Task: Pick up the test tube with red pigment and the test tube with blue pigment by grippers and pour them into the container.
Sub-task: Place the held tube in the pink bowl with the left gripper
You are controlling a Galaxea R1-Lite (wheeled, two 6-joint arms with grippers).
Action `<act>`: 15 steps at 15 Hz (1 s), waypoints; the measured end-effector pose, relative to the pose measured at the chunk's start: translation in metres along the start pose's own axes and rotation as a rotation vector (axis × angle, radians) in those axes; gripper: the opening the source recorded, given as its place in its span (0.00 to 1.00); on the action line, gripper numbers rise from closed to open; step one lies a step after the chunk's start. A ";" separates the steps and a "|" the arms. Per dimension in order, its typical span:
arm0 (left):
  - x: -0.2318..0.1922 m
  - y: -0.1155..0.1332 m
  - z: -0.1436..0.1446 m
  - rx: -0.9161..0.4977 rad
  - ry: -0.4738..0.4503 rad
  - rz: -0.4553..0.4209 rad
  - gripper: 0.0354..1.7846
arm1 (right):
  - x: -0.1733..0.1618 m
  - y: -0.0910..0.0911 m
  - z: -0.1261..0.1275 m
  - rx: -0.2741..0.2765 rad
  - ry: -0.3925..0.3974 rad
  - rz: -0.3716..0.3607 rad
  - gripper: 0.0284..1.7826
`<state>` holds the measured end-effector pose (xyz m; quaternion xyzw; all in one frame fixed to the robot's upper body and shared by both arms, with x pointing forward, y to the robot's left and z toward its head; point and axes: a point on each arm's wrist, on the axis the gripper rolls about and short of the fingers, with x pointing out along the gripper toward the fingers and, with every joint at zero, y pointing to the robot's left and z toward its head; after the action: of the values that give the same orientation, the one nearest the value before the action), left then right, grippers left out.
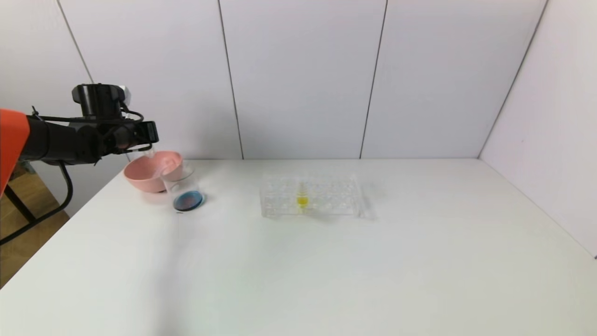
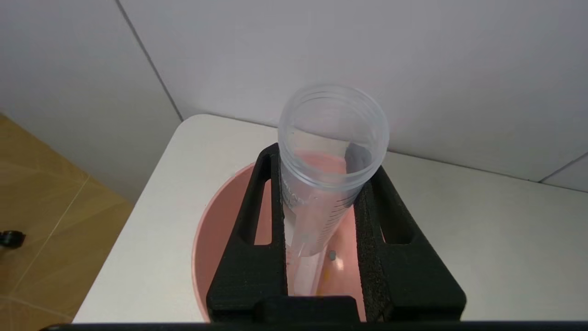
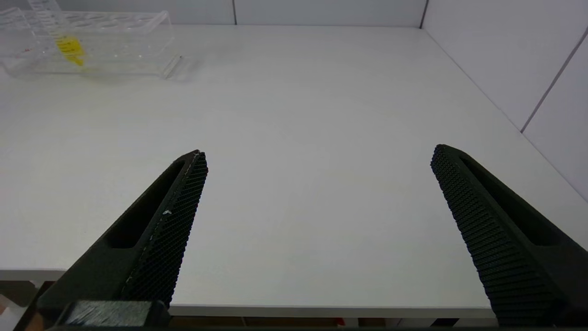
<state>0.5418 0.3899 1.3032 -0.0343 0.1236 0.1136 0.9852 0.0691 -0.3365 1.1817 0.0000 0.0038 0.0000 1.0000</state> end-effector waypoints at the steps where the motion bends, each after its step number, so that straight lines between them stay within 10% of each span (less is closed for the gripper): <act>1: 0.002 0.003 -0.003 0.004 0.010 0.009 0.23 | 0.000 0.000 0.000 0.000 0.000 0.000 1.00; 10: 0.006 0.019 -0.014 0.049 0.055 0.047 0.24 | 0.000 0.000 0.000 0.000 0.000 0.000 1.00; 15: 0.006 0.019 -0.012 0.046 0.043 0.048 0.48 | 0.000 0.000 0.000 0.000 0.000 0.000 1.00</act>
<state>0.5402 0.4088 1.2897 -0.0112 0.1483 0.1335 0.9798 0.0691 -0.3365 1.1817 0.0000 0.0038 0.0000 1.0000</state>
